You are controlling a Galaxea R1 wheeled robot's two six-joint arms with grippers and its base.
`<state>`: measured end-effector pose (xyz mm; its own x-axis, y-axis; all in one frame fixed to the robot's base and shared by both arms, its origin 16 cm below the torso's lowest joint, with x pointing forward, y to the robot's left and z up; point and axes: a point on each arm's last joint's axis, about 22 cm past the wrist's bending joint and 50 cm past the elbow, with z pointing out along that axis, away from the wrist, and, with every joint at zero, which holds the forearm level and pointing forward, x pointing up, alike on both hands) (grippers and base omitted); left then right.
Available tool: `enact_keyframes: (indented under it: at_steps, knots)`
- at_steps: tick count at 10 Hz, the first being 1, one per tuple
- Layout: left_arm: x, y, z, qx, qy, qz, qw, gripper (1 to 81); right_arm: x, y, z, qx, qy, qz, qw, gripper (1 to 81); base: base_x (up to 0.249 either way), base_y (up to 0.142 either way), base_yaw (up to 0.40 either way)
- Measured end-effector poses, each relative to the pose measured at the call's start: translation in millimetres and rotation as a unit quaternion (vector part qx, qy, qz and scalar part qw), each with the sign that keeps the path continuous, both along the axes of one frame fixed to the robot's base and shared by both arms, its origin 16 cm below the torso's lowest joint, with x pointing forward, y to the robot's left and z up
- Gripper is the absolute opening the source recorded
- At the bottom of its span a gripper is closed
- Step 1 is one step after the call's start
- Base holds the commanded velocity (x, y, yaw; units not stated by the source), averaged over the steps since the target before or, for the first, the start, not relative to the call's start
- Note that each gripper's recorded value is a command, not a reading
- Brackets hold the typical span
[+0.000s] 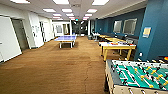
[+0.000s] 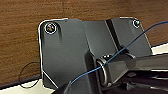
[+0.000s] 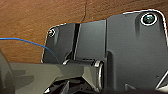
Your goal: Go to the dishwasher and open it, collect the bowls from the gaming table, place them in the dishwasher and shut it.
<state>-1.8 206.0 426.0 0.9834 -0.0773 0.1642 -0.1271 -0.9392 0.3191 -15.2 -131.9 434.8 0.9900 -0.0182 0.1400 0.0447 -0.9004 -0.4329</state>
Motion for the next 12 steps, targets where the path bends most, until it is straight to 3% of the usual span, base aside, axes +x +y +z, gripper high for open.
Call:
enact_keyframes:
  at_steps: [7,12]
  knots:
    - [-1.7,2.4,-0.2,0.002,0.001,0.000,1.0000,81.1,-2.4,-2.3,-0.9,-0.003,0.001,0.000,1.0000,81.1,0.175,0.000,0.000]
    - [-2.2,-9.1,0.4,-0.005,0.001,0.000,1.0000,81.1,-3.0,-6.1,-2.0,-0.007,0.001,0.000,1.0000,81.1,0.191,0.000,0.000]
